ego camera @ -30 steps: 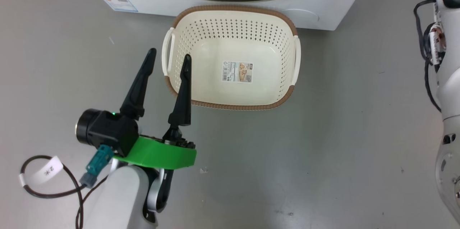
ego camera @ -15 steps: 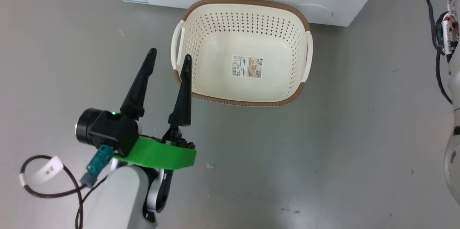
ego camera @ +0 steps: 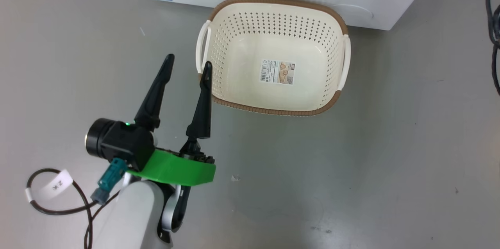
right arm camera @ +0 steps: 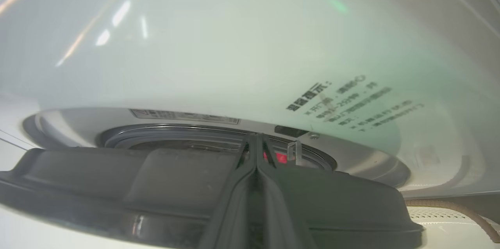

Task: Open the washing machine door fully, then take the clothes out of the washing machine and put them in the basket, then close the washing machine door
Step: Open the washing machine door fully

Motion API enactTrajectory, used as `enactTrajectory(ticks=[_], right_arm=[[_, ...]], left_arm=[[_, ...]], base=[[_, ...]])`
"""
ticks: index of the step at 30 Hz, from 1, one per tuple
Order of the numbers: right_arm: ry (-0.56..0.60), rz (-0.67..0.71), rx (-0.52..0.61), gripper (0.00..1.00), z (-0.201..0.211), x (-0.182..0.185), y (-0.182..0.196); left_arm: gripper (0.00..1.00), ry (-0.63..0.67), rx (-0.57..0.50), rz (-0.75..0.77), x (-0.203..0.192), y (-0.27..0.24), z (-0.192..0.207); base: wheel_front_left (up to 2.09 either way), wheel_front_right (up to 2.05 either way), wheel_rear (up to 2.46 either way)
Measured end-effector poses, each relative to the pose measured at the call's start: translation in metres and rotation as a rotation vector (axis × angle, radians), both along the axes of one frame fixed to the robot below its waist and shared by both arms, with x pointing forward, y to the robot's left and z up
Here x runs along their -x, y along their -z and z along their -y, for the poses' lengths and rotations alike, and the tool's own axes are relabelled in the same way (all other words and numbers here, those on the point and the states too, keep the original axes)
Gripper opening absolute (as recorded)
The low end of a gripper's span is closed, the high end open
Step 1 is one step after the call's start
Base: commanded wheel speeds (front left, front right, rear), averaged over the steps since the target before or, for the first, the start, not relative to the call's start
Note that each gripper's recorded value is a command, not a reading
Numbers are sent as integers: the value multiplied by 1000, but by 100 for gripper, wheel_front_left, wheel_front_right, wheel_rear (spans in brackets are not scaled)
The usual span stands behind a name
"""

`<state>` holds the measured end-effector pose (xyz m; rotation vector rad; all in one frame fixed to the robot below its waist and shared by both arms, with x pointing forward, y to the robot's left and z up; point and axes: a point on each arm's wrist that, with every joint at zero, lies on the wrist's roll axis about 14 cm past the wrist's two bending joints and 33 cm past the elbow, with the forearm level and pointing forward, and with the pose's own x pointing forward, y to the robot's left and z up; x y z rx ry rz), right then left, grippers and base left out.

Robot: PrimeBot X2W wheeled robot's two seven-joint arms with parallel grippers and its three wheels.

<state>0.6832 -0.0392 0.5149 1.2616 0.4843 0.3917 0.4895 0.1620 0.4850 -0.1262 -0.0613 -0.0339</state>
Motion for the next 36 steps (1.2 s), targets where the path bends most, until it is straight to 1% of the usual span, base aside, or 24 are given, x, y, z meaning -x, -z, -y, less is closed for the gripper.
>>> enactTrajectory(ticks=[8, 16, 21, 36], right_arm=[[-49, -24, 18, 0, -6, 2, 7], [-79, -13, 28, 0, -9, 7, -3], [-102, 4, 38, 0, -11, 14, -10], [-146, 7, 47, 0, -14, 39, -9]], left_arm=[[100, -7, -4, -4, 1, 1, -3], [100, -4, -1, 5, 1, -3, -1], [100, 0, 1, 18, 2, -9, 0], [100, -10, 3, 52, 6, -25, -3]], base=[[0, 0, 0], [0, 0, 0], [0, 0, 0], [0, 0, 0]])
